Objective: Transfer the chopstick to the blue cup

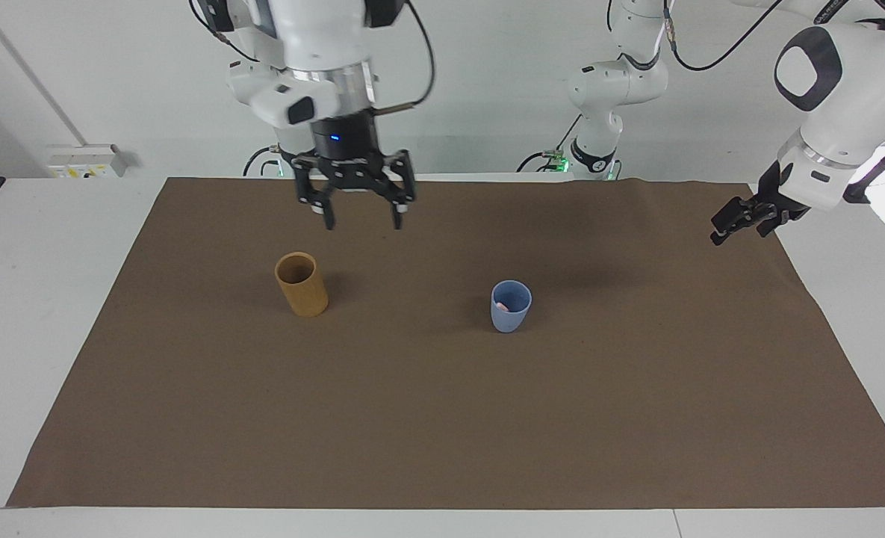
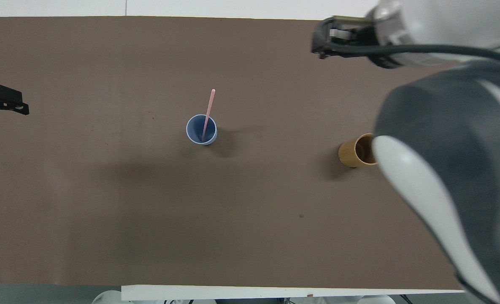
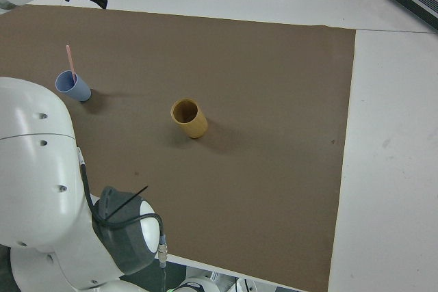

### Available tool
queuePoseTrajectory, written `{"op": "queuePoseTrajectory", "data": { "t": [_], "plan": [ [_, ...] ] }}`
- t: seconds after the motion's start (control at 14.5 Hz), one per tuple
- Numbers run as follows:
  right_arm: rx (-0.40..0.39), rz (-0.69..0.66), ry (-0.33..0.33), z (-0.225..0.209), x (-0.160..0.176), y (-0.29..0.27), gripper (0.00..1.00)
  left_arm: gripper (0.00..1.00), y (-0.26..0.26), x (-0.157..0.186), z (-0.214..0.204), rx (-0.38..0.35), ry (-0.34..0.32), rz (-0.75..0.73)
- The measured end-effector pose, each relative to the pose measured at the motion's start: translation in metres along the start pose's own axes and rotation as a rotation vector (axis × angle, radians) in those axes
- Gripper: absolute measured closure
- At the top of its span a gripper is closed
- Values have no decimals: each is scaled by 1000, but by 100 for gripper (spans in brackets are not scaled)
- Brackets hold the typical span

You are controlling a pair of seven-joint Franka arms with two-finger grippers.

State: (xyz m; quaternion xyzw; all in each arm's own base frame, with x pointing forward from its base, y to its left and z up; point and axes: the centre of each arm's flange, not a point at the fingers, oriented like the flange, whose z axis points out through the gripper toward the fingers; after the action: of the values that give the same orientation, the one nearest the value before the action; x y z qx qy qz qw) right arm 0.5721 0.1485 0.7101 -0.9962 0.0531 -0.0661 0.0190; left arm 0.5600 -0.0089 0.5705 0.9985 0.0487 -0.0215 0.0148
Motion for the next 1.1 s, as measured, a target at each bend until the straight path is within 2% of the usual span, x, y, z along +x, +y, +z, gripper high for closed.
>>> {"op": "queuePoseTrajectory", "data": {
  "t": [0.14, 0.28, 0.48, 0.76, 1.1],
  "plan": [
    [-54, -2, -122, -17, -21, 57, 0, 0, 0, 0, 0, 0, 0, 0],
    [-97, 3, -226, -15, -42, 84, 0, 0, 0, 0, 0, 0, 0, 0],
    [-128, -49, -305, 7, -70, 108, 0, 0, 0, 0, 0, 0, 0, 0],
    [-48, -84, -325, 38, -75, 162, 0, 0, 0, 0, 0, 0, 0, 0],
    [-61, -133, -307, 38, -77, 142, 0, 0, 0, 0, 0, 0, 0, 0]
  ]
}}
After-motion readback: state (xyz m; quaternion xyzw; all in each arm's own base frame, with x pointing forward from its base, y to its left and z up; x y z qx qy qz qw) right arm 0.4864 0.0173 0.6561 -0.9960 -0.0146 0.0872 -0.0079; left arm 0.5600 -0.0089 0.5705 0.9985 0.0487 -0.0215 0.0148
